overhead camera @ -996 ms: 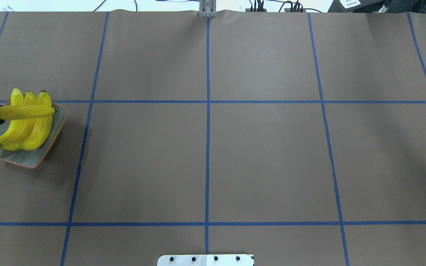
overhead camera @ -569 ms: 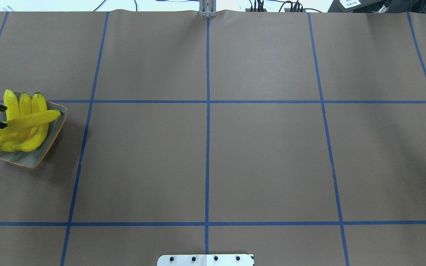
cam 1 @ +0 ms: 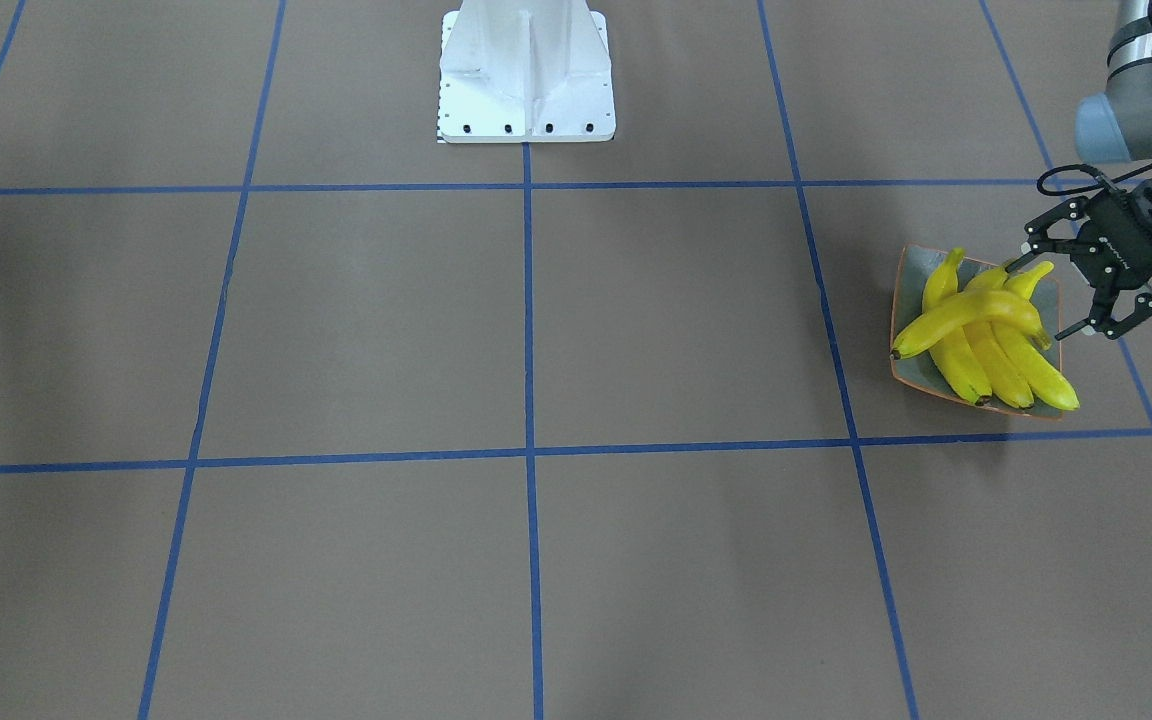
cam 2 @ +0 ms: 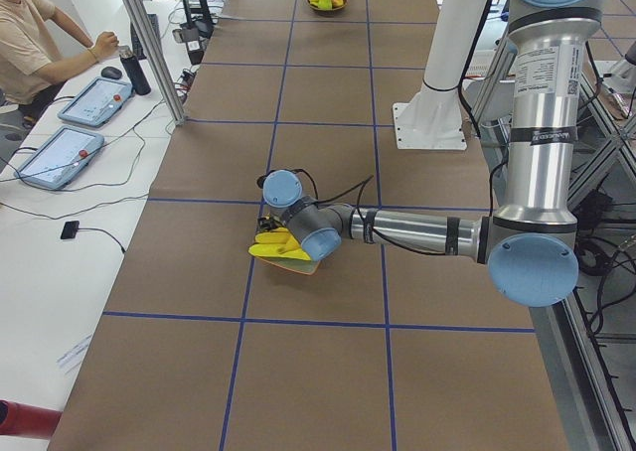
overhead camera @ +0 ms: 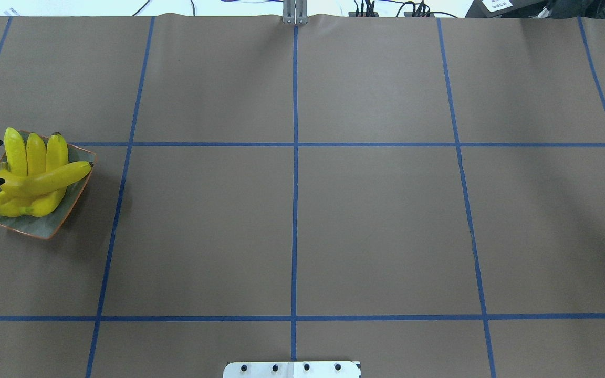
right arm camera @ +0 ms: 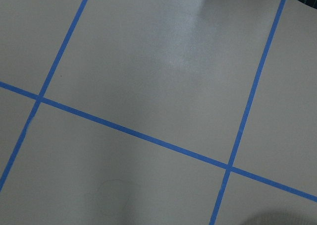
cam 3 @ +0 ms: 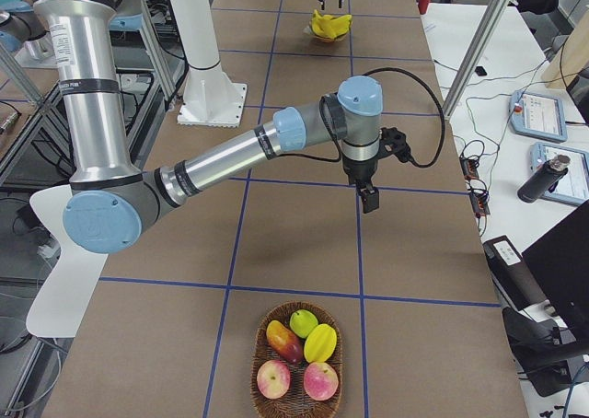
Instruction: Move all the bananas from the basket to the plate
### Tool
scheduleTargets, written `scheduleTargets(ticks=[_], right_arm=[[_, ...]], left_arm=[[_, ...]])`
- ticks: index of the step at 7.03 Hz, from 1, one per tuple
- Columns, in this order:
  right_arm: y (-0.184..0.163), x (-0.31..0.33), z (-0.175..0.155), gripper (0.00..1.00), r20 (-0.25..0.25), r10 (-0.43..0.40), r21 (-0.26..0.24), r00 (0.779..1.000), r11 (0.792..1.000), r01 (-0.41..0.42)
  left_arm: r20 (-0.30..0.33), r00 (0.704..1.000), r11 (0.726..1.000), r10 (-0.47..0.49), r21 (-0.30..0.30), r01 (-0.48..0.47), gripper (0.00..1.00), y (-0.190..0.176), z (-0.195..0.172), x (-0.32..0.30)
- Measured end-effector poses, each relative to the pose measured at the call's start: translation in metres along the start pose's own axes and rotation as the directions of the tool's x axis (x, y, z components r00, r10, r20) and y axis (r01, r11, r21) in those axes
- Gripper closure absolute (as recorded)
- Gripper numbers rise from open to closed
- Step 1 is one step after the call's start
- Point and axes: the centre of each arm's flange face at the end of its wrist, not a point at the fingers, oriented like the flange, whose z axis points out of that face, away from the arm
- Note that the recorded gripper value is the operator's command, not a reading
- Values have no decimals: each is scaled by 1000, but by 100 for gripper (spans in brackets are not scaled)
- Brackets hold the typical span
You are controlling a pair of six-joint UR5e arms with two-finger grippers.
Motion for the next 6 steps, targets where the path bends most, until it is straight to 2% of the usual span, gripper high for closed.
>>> scheduleTargets(ticks=[1,2,3,4,5,6], right_arm=[[2,3,0,0,-1,5,-1,1000,1000,-5],[7,8,-1,0,-4,12,-3,1000,1000,-12],[13,17,-1,0,-8,20,-6,1000,1000,-20],[18,25,0,0,-11,33,-12,999,999,-33],[22,33,3,0,-13,47,-20,999,999,-48],[26,39,6,0,-14,61,-27,998,998,-61]], left_arm=[[32,996,997,-83,12,83,1,-1,-16,-11],[70,976,978,-208,21,207,1,-1,-38,-27],[109,930,936,-351,21,351,1,3,-62,-45],[152,870,880,-470,9,474,1,15,-82,-60],[221,810,829,-544,-8,559,0,31,-98,-73],[319,750,784,-580,-31,620,0,53,-107,-84]])
